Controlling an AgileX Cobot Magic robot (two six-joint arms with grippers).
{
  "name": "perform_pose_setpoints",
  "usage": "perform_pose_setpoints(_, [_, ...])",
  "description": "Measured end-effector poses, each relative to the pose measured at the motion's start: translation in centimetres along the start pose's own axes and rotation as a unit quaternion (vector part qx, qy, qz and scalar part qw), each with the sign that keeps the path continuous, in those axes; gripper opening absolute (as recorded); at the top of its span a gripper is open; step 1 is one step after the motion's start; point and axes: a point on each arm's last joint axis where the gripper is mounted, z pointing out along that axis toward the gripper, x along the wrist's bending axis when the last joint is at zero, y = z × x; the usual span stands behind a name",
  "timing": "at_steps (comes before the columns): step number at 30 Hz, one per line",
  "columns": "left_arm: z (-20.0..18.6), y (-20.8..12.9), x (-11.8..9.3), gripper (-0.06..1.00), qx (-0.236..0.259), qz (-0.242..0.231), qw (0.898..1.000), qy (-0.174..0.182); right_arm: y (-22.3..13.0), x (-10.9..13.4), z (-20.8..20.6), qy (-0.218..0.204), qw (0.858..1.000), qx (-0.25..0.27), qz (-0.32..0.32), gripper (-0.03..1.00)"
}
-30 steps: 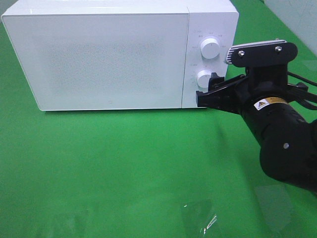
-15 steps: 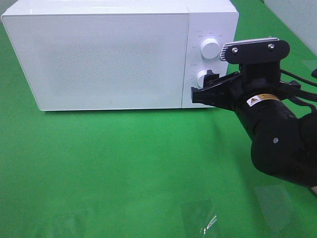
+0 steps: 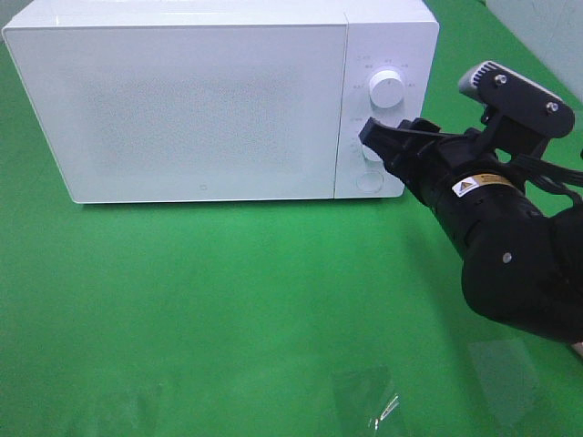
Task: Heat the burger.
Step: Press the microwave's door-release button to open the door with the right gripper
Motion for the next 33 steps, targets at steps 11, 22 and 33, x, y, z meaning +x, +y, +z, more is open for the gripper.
perform_pose_setpoints(11, [0.0,0.0,0.0,0.92,0.000,0.000,1.000,0.000,-1.5,-0.1,-0.1,-0.031,0.957,0.079,0.279,0.02])
perform_pose_setpoints(22, [0.0,0.0,0.0,0.92,0.000,0.000,1.000,0.000,-2.1,0.1,-0.2,-0.037,0.935,0.112,0.335,0.00])
perform_pose_setpoints(33, [0.0,0.0,0.0,0.92,0.000,0.000,1.000,0.000,-4.1,-1.3,0.9,-0.061,0.908,0.135,0.392,0.00])
